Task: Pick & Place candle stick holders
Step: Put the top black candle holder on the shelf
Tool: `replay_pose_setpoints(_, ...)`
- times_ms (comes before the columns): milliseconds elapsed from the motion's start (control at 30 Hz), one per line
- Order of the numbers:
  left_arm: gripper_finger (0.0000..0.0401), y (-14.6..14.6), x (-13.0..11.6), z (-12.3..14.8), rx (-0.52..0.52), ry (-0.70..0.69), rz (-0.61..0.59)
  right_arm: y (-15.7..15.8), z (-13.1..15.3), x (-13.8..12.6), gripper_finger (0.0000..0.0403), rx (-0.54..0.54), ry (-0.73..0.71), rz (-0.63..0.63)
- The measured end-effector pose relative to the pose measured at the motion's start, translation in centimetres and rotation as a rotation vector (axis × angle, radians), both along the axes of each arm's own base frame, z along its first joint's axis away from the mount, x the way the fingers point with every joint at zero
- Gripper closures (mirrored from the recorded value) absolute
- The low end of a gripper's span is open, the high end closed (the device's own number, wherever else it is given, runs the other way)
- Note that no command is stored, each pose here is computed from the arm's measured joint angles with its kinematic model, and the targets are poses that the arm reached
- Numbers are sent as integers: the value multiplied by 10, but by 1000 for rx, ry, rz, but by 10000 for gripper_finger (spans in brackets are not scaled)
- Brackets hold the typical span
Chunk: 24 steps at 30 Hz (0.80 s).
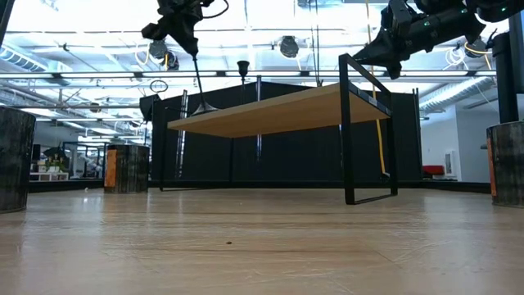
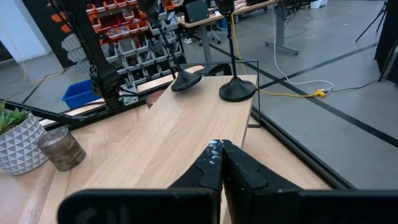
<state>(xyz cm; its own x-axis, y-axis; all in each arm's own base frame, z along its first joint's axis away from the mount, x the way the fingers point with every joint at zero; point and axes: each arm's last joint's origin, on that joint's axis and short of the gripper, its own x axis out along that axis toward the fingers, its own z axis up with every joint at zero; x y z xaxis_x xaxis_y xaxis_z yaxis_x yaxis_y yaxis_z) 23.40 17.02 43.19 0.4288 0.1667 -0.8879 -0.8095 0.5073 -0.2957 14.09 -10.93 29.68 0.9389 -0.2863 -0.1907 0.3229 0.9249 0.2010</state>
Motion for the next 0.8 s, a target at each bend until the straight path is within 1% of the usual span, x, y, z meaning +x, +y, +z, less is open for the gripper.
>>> replay_pose_setpoints(367,364,0,0,0,2,-1,-17,0,0,0,403,0,0,-1)
replay_pose_setpoints(600,364,4,7,-6,-3,14,-32,0,0,0,403,0,0,-2)
replay_pose_setpoints(800,363,6,10,-5,18,-11,-34,0,0,0,403,11,-3,-4)
